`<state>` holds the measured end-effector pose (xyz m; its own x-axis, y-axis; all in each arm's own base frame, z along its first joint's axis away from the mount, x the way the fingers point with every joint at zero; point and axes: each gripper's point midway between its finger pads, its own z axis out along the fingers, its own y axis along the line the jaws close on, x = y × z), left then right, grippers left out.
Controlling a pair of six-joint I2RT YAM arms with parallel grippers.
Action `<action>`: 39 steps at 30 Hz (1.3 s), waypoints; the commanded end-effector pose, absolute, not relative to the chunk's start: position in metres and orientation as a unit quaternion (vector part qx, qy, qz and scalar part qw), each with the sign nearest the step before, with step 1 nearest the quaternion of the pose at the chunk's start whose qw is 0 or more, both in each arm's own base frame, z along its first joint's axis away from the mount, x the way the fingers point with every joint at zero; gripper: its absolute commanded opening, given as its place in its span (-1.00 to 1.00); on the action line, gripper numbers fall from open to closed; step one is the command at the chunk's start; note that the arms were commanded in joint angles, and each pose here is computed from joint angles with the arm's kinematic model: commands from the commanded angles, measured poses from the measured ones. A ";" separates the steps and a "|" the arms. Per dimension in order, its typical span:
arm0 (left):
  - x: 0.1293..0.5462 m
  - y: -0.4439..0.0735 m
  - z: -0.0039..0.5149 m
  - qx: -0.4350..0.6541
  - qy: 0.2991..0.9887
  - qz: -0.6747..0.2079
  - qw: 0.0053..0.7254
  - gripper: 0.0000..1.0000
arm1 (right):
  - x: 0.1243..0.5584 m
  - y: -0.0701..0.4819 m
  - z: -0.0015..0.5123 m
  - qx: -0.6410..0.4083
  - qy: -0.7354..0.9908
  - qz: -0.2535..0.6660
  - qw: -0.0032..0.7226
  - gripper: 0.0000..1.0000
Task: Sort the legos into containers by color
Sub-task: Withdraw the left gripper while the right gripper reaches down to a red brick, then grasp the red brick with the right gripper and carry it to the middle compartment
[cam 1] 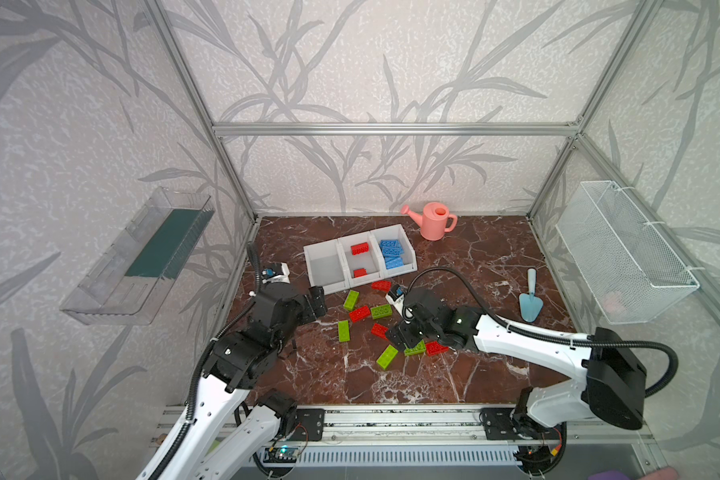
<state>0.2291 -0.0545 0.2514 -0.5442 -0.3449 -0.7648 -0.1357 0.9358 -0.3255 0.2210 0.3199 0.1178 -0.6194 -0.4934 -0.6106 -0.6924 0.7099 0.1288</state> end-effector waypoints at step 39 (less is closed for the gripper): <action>0.218 -0.046 0.226 -0.125 0.888 -0.085 0.435 0.88 | 0.251 0.366 0.039 -0.403 0.896 0.085 0.166 -0.60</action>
<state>0.2201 -0.0496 0.2252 -0.5899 -0.3084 -0.7462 -0.1464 0.9497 -0.2767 0.2521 0.3617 0.0203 -0.6187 -0.7016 -0.3534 -0.7515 0.6597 0.0058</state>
